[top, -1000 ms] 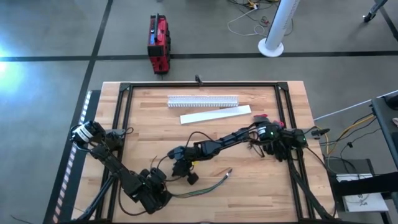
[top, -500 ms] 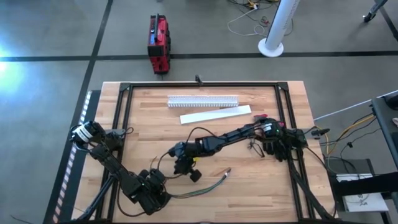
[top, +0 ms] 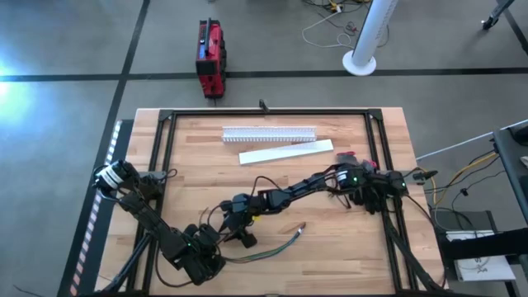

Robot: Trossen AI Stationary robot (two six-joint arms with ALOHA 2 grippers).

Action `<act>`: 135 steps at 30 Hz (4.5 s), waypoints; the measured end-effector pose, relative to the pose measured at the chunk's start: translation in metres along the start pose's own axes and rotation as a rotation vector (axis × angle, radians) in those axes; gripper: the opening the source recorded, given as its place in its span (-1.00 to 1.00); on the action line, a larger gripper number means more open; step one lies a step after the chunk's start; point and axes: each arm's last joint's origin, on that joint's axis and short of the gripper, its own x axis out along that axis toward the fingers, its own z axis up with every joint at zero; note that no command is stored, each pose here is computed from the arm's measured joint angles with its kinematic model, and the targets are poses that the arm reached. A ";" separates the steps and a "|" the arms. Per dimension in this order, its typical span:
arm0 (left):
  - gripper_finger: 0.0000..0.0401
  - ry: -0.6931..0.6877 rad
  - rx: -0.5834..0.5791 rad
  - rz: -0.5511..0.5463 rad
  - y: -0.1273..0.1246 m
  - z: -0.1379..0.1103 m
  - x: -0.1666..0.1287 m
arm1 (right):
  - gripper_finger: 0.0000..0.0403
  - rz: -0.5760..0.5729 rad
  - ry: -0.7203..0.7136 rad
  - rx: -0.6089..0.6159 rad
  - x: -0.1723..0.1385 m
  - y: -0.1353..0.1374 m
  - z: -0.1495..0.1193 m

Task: Ziptie cables
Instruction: Wrap the cables together using a black zip tie, then move the white cable duct to the center of the table

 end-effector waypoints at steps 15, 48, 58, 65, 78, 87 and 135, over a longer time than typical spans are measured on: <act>-0.98 -0.020 0.007 0.002 0.000 0.002 0.001 | -0.73 0.006 0.078 -0.027 0.006 0.002 -0.017; -0.45 0.031 0.005 -0.097 0.000 0.008 -0.030 | -0.21 0.184 0.693 -0.097 -0.141 0.108 0.094; -0.25 -0.613 0.081 -0.216 -0.009 0.034 -0.057 | -0.44 0.095 0.956 0.061 -0.157 0.182 0.034; -0.32 -0.827 0.020 -0.079 -0.007 0.083 -0.049 | -0.51 -0.149 0.993 0.045 -0.156 0.184 0.008; -0.48 -0.561 0.086 0.236 0.067 0.246 -0.007 | -0.31 -0.137 0.796 -0.078 -0.141 0.181 0.027; -0.25 -0.518 0.154 0.030 0.168 0.347 0.004 | -0.23 -0.014 0.726 -0.054 -0.136 0.181 0.005; -1.00 0.052 0.504 0.129 0.184 0.330 0.009 | -0.97 -0.124 0.736 0.153 -0.140 0.167 -0.004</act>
